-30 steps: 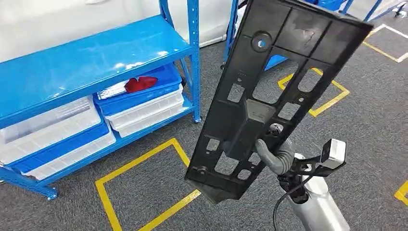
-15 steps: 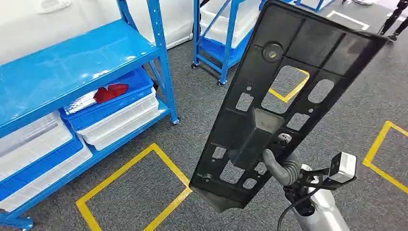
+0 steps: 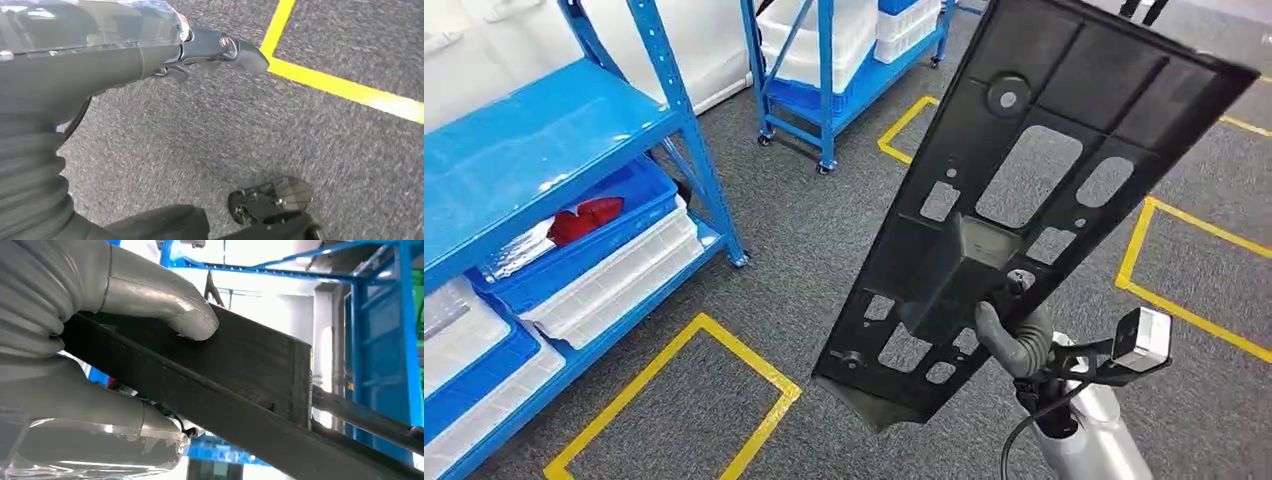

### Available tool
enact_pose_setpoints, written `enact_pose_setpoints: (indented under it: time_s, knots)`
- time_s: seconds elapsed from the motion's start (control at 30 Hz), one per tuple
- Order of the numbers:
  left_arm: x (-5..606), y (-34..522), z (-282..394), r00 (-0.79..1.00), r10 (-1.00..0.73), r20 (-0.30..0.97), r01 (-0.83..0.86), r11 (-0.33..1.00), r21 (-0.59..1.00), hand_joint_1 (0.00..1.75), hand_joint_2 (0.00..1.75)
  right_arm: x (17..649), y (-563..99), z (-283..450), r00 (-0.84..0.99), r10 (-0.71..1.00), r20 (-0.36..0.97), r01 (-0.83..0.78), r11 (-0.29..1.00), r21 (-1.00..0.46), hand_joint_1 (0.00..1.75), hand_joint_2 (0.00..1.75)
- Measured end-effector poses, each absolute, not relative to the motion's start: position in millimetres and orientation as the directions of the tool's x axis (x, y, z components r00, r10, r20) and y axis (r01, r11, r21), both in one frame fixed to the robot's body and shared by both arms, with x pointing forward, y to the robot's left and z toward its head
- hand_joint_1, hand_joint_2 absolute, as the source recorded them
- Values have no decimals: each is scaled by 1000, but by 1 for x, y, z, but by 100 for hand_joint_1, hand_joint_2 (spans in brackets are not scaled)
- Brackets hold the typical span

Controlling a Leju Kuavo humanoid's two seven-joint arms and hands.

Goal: Take the parts from the cabinet and place them on the table.

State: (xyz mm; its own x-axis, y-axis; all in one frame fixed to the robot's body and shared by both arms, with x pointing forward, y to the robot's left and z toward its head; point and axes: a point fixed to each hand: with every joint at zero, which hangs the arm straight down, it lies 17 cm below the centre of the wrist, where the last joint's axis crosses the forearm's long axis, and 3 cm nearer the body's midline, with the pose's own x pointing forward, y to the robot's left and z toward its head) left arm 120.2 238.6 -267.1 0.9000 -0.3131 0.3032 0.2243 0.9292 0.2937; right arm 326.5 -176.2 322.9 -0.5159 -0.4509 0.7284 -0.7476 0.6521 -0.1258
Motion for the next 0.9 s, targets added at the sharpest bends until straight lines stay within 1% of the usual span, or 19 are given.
enact_pose_setpoints:
  time_s: [0.9]
  knots:
    - [117,237,-267,906,-289,309,202,937,285,0,175,341,-167,331,-504,-468,726,-765,631,-124,175,175]
